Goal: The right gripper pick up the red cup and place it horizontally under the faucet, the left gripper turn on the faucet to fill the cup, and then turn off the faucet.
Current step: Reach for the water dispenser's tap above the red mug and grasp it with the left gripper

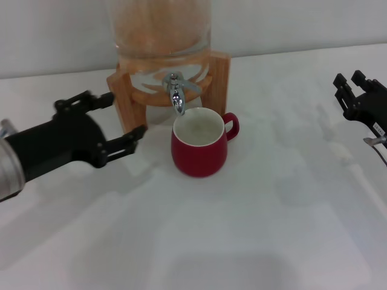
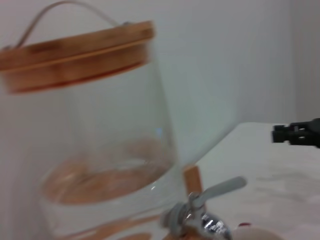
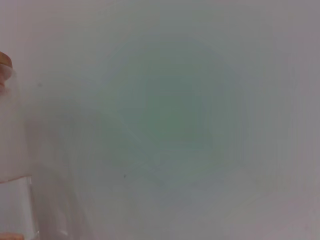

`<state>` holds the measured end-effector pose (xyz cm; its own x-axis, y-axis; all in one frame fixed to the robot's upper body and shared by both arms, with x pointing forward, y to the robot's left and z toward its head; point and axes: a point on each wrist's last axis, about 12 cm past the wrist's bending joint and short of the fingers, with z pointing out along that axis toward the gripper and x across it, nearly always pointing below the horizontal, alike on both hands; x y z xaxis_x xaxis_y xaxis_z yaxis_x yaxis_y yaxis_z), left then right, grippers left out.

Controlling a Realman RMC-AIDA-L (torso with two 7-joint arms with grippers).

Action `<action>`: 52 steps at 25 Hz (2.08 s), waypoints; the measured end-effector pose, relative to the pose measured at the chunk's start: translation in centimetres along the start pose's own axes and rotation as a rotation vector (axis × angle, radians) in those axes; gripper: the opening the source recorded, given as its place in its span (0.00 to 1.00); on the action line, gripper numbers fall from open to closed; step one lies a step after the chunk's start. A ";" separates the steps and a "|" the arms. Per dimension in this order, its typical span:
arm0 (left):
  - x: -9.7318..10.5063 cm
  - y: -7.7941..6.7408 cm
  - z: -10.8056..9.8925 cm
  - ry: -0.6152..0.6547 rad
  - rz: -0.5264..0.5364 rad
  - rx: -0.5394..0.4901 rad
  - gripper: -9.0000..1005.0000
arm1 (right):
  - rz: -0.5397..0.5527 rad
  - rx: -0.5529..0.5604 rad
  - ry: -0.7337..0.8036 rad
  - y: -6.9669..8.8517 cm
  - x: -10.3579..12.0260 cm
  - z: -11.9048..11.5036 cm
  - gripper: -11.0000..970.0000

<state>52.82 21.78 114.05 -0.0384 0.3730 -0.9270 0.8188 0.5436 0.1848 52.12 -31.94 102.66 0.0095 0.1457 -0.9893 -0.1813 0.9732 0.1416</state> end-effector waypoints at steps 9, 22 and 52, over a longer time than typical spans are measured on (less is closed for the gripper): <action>2.8 0.9 -2.2 -0.006 -0.116 -0.139 0.79 | 0.003 0.011 0.003 -0.1 0.0 0.0 0.40; 3.6 2.7 -3.8 -0.061 -0.222 -0.239 0.85 | 0.003 0.032 -0.009 -0.7 -0.3 0.3 0.40; 10.5 4.6 -7.2 -0.293 -0.259 -0.663 0.86 | 0.015 0.050 -0.039 -0.8 -0.9 1.0 0.40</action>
<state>52.06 33.64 107.55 0.0467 0.0084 -0.9989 0.2863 0.9579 0.0214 53.29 -32.67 103.52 0.0461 0.1665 -0.9850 -0.1321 0.9784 0.1592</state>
